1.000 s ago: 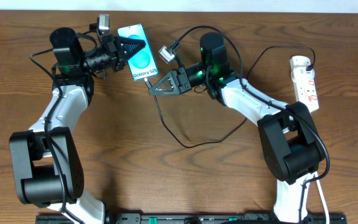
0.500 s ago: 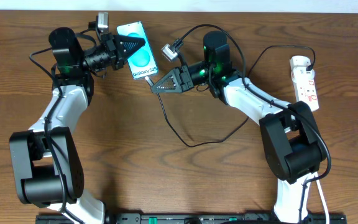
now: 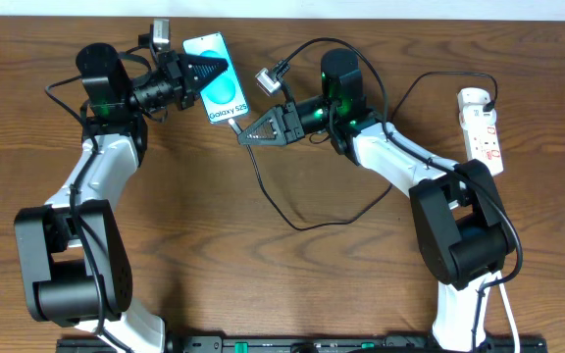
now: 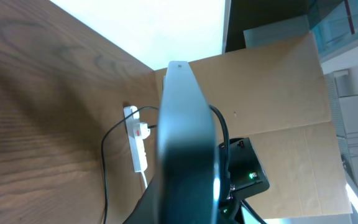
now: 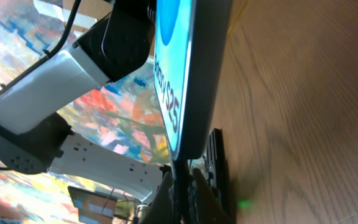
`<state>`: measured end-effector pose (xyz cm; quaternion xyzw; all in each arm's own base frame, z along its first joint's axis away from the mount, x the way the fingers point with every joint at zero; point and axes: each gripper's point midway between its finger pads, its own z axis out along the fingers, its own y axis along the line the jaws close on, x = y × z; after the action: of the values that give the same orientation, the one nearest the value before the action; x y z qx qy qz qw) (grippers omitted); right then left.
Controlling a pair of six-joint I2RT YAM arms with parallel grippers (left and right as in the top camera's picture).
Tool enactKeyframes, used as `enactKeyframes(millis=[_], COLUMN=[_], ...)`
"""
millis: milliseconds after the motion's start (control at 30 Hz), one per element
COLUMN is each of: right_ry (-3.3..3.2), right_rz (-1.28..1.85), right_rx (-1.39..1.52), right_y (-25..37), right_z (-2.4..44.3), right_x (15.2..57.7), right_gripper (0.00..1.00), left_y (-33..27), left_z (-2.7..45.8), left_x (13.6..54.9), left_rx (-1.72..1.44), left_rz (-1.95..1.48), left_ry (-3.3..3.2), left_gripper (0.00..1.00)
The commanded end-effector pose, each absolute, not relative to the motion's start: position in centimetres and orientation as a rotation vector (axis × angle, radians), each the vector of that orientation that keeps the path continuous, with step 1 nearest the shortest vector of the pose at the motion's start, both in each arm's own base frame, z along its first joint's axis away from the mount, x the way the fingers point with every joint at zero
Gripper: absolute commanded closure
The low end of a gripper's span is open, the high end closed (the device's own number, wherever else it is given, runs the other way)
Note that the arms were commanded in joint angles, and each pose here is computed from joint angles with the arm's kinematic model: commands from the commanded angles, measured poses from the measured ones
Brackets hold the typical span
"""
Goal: Plug charger to phone and switch on socket
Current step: 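Push the USB-C plug up into the phone's bottom port with the right gripper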
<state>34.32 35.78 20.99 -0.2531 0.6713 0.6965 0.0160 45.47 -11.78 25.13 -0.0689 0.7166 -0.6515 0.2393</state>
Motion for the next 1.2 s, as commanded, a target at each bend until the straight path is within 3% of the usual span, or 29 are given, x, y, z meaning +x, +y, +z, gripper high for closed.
enactKeyframes(millis=[0, 1167], right_ry=[2.115, 2.105], right_rz=[2.101, 2.093], right_rx=[-0.655, -0.542], right_y=[36.3, 36.7], right_z=[21.3, 22.4], right_x=[36.0, 37.3], right_gripper=[0.99, 0.99], left_y=[-12.7, -12.5], left_z=[25.7, 25.6], left_x=[44.7, 45.1], left_rx=[-0.127, -0.141], left_rz=[-1.825, -1.802], left_ry=[1.973, 1.963], left_gripper=[0.93, 0.93])
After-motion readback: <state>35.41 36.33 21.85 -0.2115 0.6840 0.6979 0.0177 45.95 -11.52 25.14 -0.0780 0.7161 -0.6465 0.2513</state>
